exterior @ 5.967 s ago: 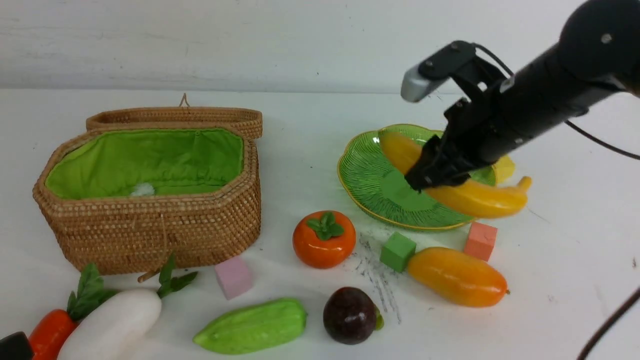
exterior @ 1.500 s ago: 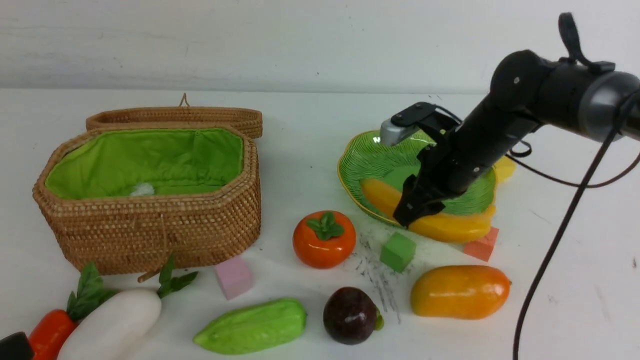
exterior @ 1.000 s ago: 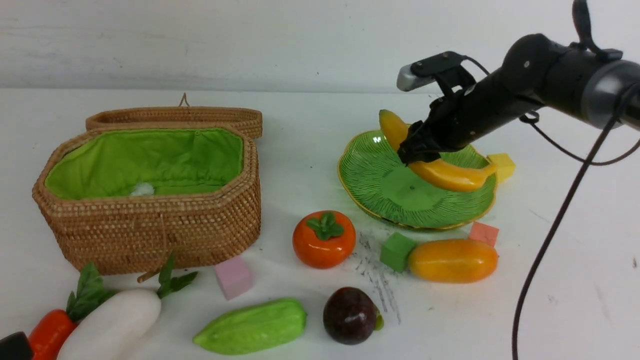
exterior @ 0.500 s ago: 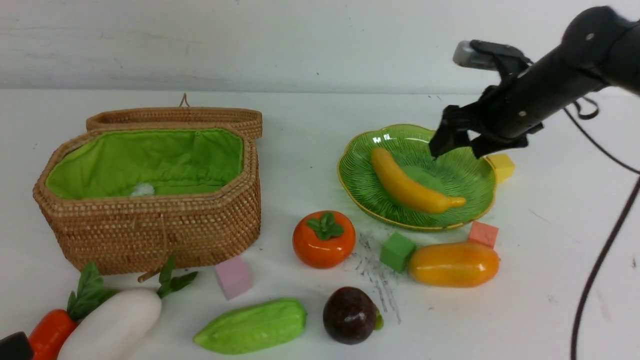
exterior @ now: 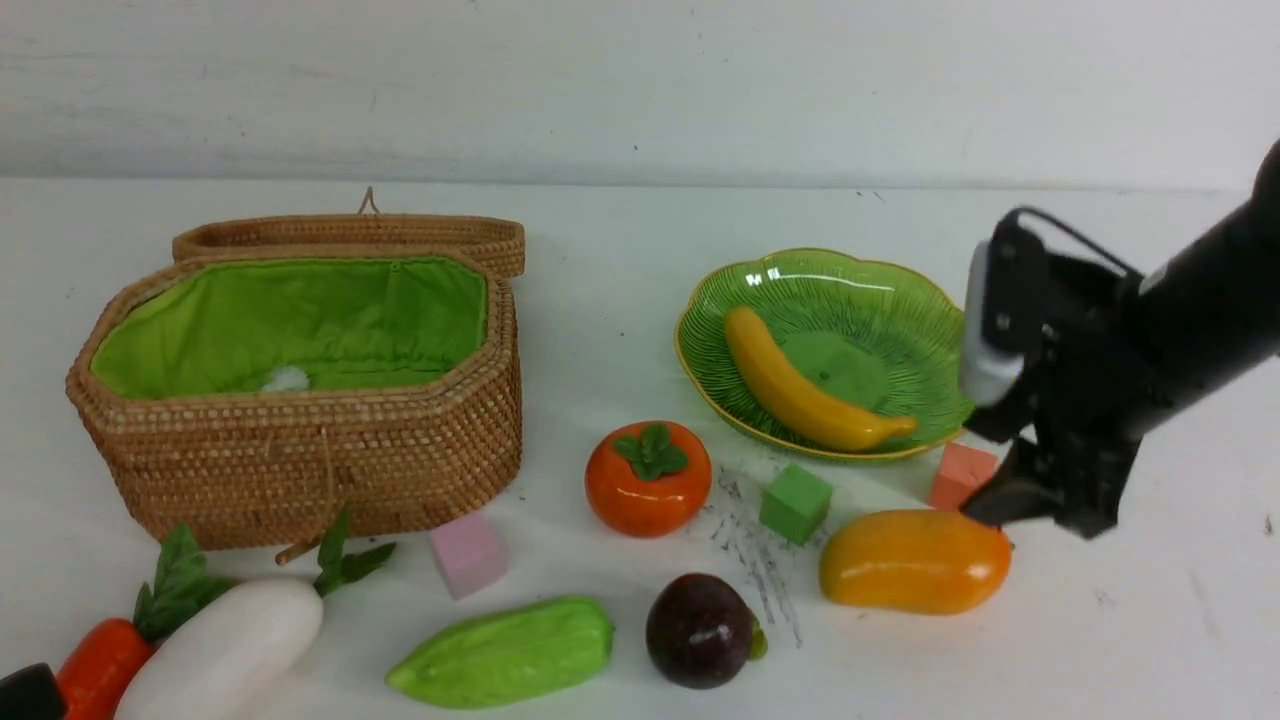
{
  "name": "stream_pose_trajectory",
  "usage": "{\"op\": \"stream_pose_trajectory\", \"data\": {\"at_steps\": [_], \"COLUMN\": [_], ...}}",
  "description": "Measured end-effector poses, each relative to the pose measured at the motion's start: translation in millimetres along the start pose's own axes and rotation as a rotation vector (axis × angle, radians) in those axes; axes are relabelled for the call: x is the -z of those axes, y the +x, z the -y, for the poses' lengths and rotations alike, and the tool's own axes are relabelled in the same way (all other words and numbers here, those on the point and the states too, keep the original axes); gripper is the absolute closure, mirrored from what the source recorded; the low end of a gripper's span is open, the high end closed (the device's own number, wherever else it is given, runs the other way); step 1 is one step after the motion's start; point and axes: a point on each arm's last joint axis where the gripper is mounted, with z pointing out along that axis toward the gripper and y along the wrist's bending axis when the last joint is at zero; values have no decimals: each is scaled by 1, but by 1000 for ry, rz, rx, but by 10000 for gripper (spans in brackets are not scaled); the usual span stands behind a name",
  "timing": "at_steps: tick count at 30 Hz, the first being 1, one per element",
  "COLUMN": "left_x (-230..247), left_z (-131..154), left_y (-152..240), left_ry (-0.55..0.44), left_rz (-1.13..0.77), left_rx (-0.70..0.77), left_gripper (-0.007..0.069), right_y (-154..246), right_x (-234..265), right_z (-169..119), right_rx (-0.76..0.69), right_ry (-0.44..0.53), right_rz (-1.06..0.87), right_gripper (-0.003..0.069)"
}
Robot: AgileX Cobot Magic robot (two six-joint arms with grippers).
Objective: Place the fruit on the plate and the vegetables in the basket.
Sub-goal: Use the right arm to grab a mango and put it into the right plate
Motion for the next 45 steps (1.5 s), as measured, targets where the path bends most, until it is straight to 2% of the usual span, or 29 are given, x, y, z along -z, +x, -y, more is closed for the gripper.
{"op": "stream_pose_trajectory", "data": {"at_steps": [5, 13, 17, 31, 35, 36, 37, 39, 43, 44, 45], "left_x": [0, 0, 0, 0, 0, 0, 0, 0, 0, 0, 0], "left_z": [0, 0, 0, 0, 0, 0, 0, 0, 0, 0, 0], "left_y": [0, 0, 0, 0, 0, 0, 0, 0, 0, 0, 0], "left_ry": [0, 0, 0, 0, 0, 0, 0, 0, 0, 0, 0], "left_rz": [0, 0, 0, 0, 0, 0, 0, 0, 0, 0, 0], "left_rx": [0, 0, 0, 0, 0, 0, 0, 0, 0, 0, 0], "left_gripper": [386, 386, 386, 386, 386, 386, 386, 386, 386, 386, 386], "right_y": [1, -12, -12, -13, -15, -17, -17, -18, -22, -23, -24], "right_x": [-23, -69, -70, -65, -55, -49, -46, -39, -29, -29, -28], "right_z": [-11, -17, -17, -17, -18, -19, -20, -22, -25, -26, -26], "right_rx": [67, 150, 146, 87, 84, 77, 74, 73, 23, 16, -8], "right_ry": [12, -25, -24, -4, 18, 23, 22, 21, 23, 23, 21], "right_rz": [-38, -66, -78, -97, -83, -78, -76, -72, -41, -37, -22], "right_gripper": [151, 149, 173, 179, 280, 360, 364, 295, 35, 35, -8]}}
